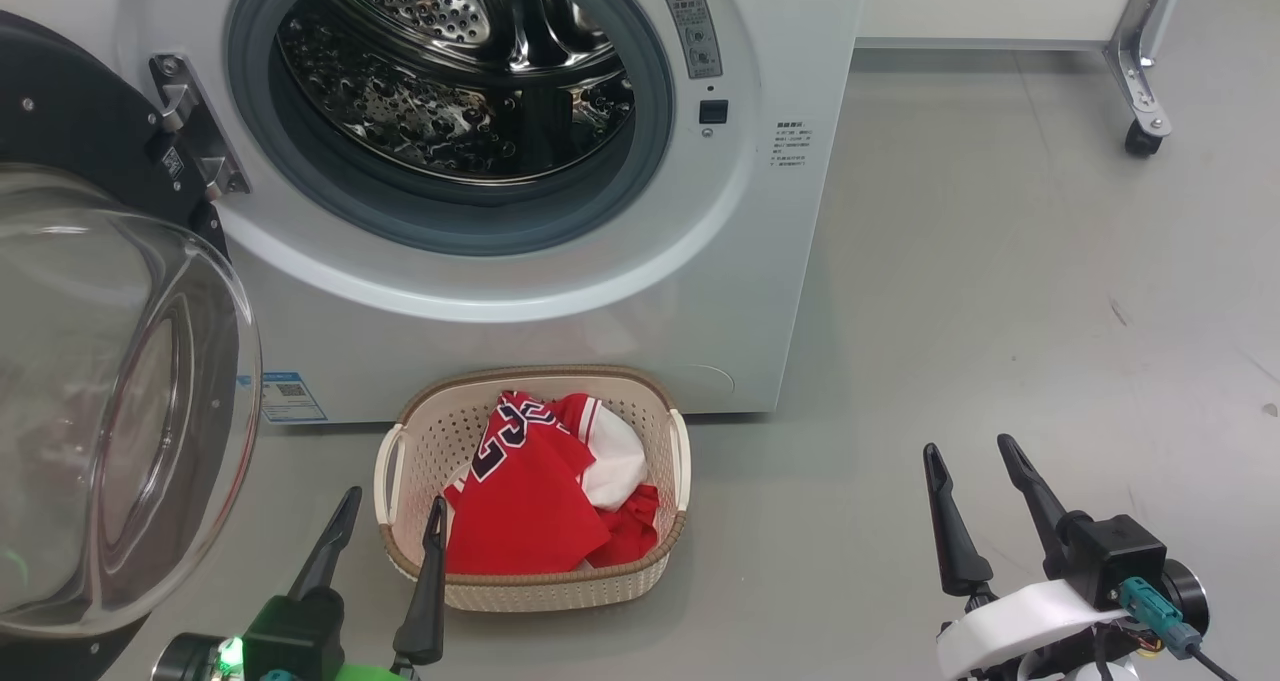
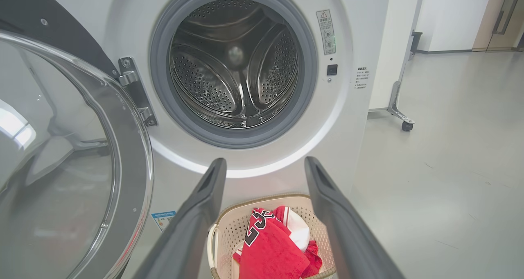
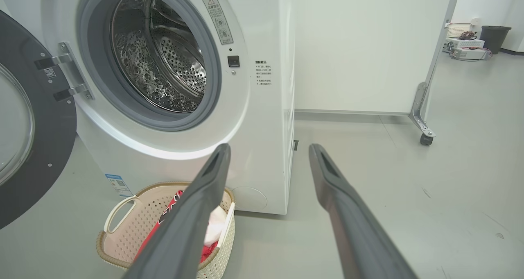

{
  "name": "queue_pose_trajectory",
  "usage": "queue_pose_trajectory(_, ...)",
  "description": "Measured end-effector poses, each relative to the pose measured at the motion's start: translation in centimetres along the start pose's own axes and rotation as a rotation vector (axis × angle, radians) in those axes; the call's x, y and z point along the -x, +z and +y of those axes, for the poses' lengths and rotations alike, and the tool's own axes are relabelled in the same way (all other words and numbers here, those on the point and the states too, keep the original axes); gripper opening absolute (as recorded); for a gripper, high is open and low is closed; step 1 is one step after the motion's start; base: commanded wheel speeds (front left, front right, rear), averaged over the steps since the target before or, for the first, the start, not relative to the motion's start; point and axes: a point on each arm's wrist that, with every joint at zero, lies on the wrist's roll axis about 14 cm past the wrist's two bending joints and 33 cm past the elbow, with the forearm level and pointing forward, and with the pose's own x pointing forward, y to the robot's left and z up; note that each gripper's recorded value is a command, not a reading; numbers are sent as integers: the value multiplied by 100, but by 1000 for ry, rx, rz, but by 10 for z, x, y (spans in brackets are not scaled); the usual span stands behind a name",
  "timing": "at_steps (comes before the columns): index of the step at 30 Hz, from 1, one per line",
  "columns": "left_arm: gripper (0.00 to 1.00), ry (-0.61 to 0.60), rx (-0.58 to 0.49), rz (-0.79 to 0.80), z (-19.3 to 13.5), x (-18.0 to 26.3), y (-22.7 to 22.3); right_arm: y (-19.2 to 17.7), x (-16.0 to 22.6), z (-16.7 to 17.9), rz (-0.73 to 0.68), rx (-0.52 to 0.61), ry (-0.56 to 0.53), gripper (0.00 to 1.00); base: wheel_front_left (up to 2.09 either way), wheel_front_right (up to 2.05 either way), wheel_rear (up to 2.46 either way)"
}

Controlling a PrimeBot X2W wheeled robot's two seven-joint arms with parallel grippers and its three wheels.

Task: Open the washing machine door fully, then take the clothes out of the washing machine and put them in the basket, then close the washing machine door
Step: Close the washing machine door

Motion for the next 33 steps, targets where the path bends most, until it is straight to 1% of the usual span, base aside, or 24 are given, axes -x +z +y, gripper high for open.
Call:
queue_pose_trajectory(14, 100, -8, -11, -14, -2, 1, 5, 3, 1, 0, -8, 1, -3, 100, -66, 66, 0)
queue_pose_trajectory(33, 100, -1, -9, -25, -1, 3, 9, 3, 0, 2, -7, 2, 1, 100, -8, 8, 0)
